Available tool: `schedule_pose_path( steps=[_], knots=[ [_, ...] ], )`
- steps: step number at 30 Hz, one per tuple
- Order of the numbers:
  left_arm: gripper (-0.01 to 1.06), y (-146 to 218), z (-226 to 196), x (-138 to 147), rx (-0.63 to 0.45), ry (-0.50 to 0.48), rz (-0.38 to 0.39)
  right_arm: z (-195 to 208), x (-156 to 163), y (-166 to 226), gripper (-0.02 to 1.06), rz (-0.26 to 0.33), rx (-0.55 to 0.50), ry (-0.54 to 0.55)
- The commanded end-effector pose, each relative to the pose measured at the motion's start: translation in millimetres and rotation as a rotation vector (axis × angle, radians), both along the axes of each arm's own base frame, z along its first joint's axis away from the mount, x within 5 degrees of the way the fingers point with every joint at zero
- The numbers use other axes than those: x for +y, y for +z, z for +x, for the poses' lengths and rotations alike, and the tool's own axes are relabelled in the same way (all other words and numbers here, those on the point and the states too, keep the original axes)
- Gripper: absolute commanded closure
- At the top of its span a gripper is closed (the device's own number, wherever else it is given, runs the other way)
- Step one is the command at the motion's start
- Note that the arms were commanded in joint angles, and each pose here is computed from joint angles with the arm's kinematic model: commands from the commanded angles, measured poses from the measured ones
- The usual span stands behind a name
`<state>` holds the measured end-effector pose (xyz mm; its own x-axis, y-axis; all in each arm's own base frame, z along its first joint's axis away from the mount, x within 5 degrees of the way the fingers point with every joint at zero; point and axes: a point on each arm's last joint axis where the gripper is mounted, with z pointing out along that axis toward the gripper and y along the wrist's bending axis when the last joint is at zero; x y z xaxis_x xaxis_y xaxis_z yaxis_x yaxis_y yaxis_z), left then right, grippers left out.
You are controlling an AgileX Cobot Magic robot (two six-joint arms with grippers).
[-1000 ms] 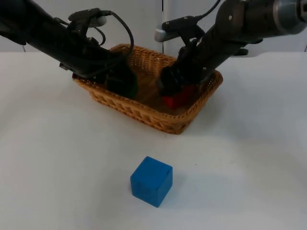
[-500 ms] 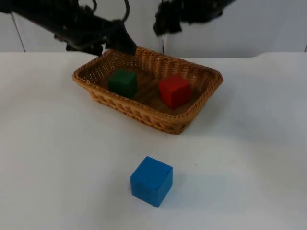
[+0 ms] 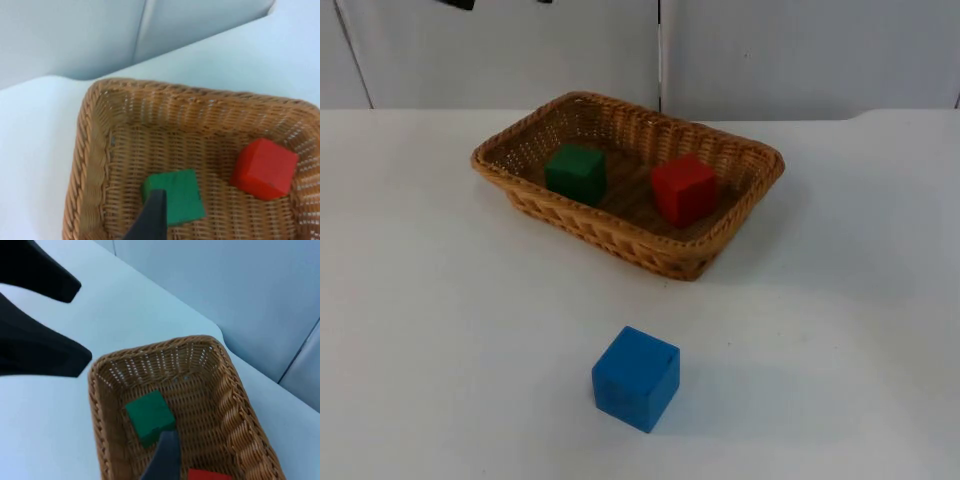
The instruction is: Pick up one cube with each hand and place exactly two cubes into the same basket, leaving the remaining cube outside.
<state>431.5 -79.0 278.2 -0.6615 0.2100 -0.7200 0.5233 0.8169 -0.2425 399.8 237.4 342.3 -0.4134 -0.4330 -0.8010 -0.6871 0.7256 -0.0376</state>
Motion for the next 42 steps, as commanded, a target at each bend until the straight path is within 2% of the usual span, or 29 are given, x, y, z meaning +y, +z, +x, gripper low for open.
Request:
schedule_pose_path(
  steps=[1,4,7,16,22,42],
  knots=[
    [0.16,16.1,-8.8,-0.4,-0.012,-0.020,0.003,-6.4,-3.9,13.5,0.30,0.010,-0.008,0.003],
    [0.16,25.8,-14.9,-0.5,-0.022,-0.036,0.008,-11.4,-6.4,22.0,0.30,0.027,-0.009,-0.006],
    [0.16,35.9,-23.1,1.8,-0.025,-0.046,0.044,-17.9,-10.2,27.6,0.30,0.036,-0.013,-0.014],
    [0.16,56.2,-39.9,2.7,-0.014,-0.060,0.049,-33.2,-19.3,22.3,0.30,0.029,0.003,-0.024],
    [0.16,69.0,-58.8,5.6,-0.051,-0.023,0.039,-48.5,-29.0,15.6,0.30,0.030,0.000,-0.041],
    [0.16,66.5,-131.3,16.9,-0.096,0.052,0.059,-100.1,-58.6,12.1,0.30,0.032,-0.001,-0.060]
  ],
)
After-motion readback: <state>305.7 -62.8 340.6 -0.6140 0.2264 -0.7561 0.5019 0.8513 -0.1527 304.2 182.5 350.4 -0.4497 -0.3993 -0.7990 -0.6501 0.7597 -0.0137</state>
